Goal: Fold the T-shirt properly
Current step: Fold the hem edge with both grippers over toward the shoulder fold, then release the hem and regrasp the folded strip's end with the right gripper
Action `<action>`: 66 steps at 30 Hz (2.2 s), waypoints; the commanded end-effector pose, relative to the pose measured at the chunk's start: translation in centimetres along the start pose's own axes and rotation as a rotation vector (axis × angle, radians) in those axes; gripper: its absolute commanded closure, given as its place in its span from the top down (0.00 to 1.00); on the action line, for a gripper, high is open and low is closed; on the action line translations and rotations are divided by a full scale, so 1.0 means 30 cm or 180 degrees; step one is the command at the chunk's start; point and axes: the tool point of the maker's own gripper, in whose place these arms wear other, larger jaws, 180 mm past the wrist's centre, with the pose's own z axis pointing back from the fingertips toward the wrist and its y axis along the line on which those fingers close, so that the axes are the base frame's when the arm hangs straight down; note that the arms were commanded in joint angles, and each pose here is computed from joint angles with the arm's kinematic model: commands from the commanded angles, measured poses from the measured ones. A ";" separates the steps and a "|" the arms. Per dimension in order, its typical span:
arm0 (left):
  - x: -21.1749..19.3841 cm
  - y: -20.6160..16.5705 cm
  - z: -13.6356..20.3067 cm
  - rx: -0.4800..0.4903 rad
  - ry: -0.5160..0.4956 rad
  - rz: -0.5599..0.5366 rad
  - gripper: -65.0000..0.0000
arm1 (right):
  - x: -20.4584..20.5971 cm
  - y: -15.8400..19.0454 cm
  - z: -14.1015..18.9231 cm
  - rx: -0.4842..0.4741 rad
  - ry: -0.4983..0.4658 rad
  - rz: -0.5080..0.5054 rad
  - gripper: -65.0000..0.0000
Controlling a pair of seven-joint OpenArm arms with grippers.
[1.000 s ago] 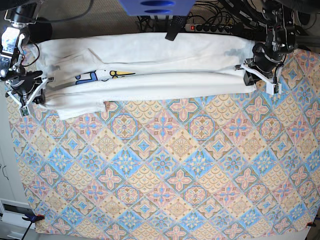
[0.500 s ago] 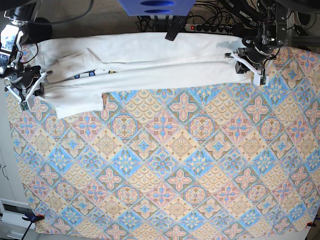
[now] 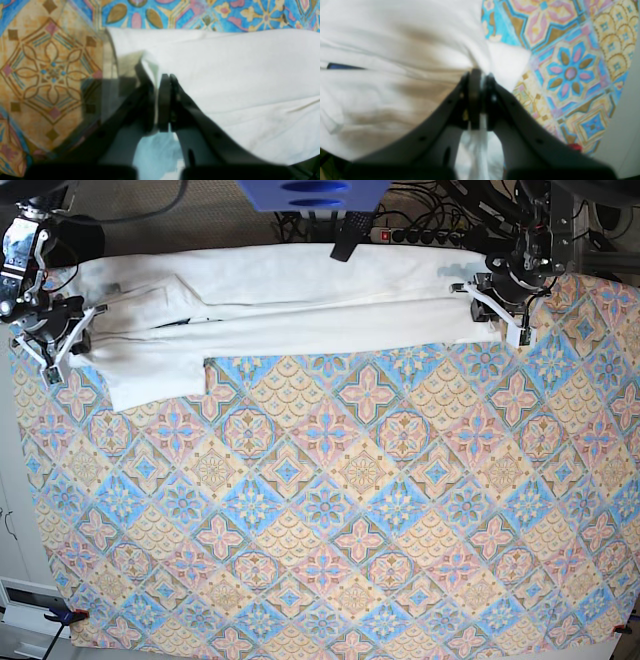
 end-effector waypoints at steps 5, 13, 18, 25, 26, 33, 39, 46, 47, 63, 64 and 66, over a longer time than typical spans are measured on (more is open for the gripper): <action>-0.021 0.043 -0.010 0.0114 0.0091 0.0033 0.32 | 0.005 -0.047 0.025 -0.0100 0.0095 0.0060 0.13; -0.036 0.057 -0.016 0.0144 0.0129 0.0070 0.52 | 0.026 -0.134 0.073 -0.0329 -0.0027 -0.0100 0.35; -0.026 0.076 -0.010 0.0187 0.0097 0.0104 0.52 | 0.127 -0.193 0.163 -0.0581 -0.0332 -0.0017 0.35; -0.027 0.075 -0.010 0.0185 0.0097 0.0108 0.52 | 0.158 -0.187 0.203 -0.0660 -0.0237 0.0120 0.35; -0.027 0.075 -0.010 0.0185 0.0097 0.0108 0.52 | 0.151 -0.187 0.203 -0.0660 -0.0198 0.0116 0.35; -0.027 0.075 -0.010 0.0185 0.0097 0.0108 0.52 | 0.149 -0.187 0.203 -0.0661 -0.0189 0.0115 0.35; -0.030 0.070 -0.012 0.0174 0.0105 0.0101 0.52 | 0.225 -0.152 0.232 -0.0672 -0.0358 0.0313 0.35; -0.020 0.072 -0.009 0.0173 0.0074 0.0120 0.53 | 0.391 0.036 0.147 -0.0249 -0.0577 0.0742 0.35; -0.020 0.072 -0.009 0.0173 0.0074 0.0120 0.53 | 0.427 0.056 0.132 -0.0197 -0.0623 0.0784 0.35; 0.030 0.108 0.015 0.0119 -0.0103 0.0481 1.00 | 0.327 0.056 -0.128 0.0232 -0.0074 0.0333 0.35; 0.028 0.105 0.014 0.0111 -0.0104 0.0494 1.00 | 0.323 0.059 -0.134 0.0248 -0.0080 0.0314 0.35; 0.030 0.102 0.013 0.0104 -0.0109 0.0501 1.00 | 0.305 0.058 -0.146 0.0267 -0.0056 0.0267 0.35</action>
